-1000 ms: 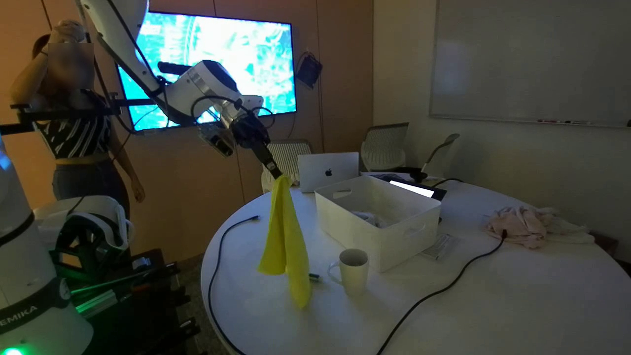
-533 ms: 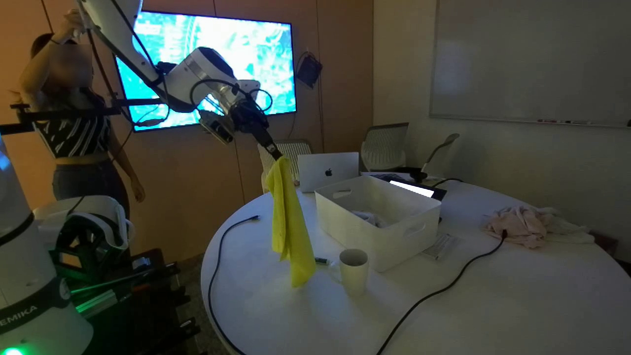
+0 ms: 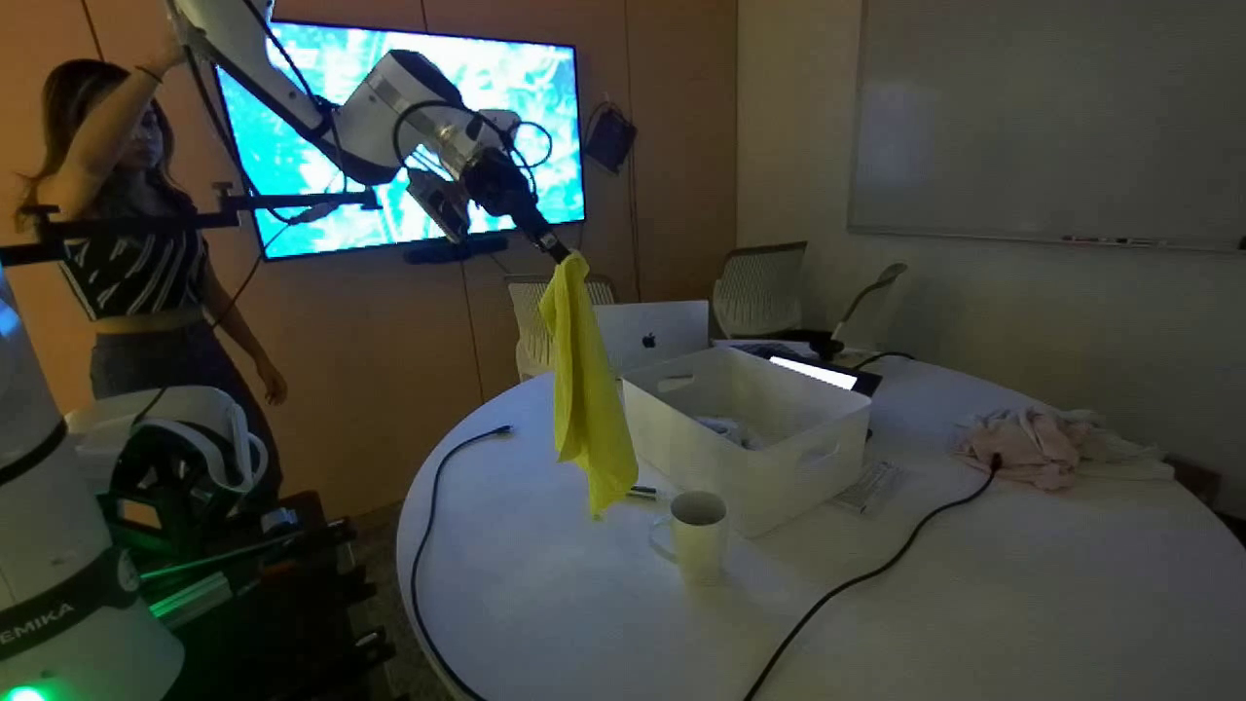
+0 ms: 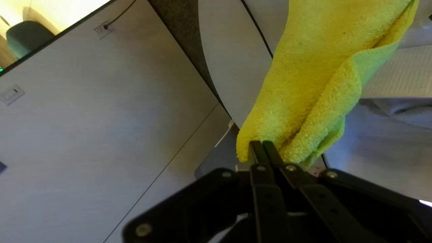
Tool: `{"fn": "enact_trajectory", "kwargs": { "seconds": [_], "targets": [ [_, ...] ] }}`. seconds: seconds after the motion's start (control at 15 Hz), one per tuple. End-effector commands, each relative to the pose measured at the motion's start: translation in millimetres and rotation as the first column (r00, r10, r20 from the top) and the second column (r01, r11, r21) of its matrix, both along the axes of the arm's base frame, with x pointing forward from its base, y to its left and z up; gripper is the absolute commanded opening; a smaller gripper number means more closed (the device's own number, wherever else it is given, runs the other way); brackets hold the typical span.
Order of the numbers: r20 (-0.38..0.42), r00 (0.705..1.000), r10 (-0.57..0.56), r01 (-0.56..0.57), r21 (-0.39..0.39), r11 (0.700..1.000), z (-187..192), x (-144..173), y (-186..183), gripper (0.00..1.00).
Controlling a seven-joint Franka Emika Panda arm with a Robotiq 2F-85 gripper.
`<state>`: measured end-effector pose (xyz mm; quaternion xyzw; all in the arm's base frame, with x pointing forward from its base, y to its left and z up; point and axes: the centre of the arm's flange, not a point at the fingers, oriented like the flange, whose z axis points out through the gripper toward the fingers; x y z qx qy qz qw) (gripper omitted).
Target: Put all the towels in the basket and the other objects in the white mug
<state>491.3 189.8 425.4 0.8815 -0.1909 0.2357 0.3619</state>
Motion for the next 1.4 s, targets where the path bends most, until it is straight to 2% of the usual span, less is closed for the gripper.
{"fn": "enact_trajectory", "kwargs": {
  "seconds": [0.0,0.27,0.47,0.67,1.0,1.33],
  "targets": [
    [-0.07,0.996,0.063,-0.063,0.009,0.998,30,26,6,0.01],
    [-0.178,0.966,0.185,-0.177,0.06,0.982,31,49,17,0.01],
    [-0.237,0.932,0.275,-0.254,0.113,0.961,-4,96,21,0.01],
    [-0.27,0.914,0.304,-0.274,0.141,0.951,-25,137,30,0.01],
    [-0.278,0.907,0.315,-0.262,0.21,0.942,-23,197,41,0.01],
    [-0.244,0.92,0.306,-0.236,0.278,0.931,6,233,41,0.01]
  ]
}}
